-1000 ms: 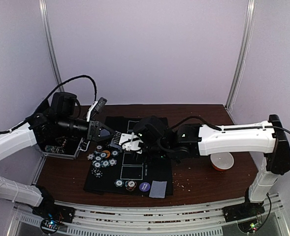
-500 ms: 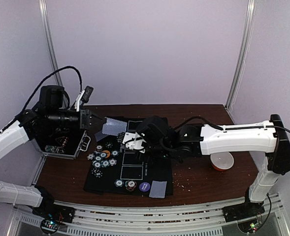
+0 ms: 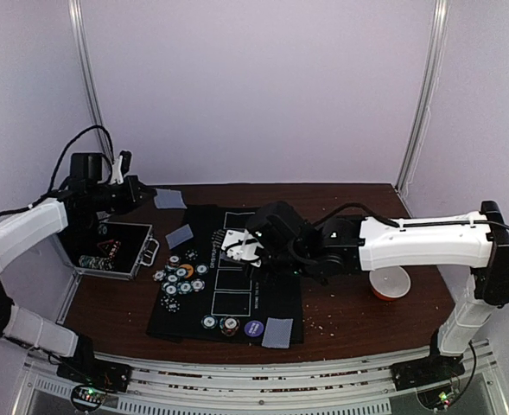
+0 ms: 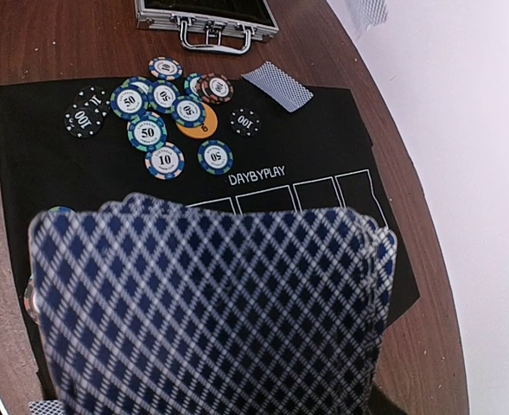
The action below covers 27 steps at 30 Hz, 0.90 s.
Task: Distribute texas hold em gaming equipment
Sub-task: Distribute the poker card in the big blind area.
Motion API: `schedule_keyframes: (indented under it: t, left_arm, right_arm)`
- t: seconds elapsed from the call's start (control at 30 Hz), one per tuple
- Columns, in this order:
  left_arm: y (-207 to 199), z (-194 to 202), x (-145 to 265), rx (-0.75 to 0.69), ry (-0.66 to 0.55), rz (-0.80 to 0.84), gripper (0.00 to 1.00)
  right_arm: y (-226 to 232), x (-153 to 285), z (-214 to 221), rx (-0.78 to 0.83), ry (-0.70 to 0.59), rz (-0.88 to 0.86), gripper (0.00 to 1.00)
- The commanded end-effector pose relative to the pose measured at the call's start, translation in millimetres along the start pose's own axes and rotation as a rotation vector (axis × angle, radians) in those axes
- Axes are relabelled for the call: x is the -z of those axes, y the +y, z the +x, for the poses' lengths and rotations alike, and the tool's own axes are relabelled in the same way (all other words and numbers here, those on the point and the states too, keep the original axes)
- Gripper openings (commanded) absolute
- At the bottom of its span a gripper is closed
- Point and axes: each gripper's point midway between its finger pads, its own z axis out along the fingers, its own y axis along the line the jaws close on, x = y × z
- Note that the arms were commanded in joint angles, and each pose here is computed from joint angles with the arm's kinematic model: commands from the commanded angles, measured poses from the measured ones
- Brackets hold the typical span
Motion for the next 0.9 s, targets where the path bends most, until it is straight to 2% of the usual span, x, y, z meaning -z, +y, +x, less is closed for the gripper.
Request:
schedule_keyframes:
  t: [0.0, 0.13, 0.3, 0.5, 0.87]
  left_arm:
    - [47, 3, -39, 0.067, -0.028, -0.052, 0.00]
    - [78, 21, -60, 0.108, -0.030, -0.093, 0.00]
    - [106, 49, -87, 0.148, 0.031, -0.111, 0.00]
    - [118, 50, -91, 0.182, -0.024, -0.106, 0.00]
    - [129, 51, -104, 0.232, -0.054, -0.094, 0.00]
  right_arm:
    - [-13, 16, -2, -0.032, -0.019, 0.026, 0.48]
    - [-13, 19, -1, -0.026, -0.024, 0.025, 0.48]
    - [-10, 14, 5, -0.017, -0.005, 0.019, 0.48]
    - [-7, 13, 9, -0.018, 0.002, 0.007, 0.48]
    - [-3, 6, 15, -0.013, 0.025, -0.013, 0.48]
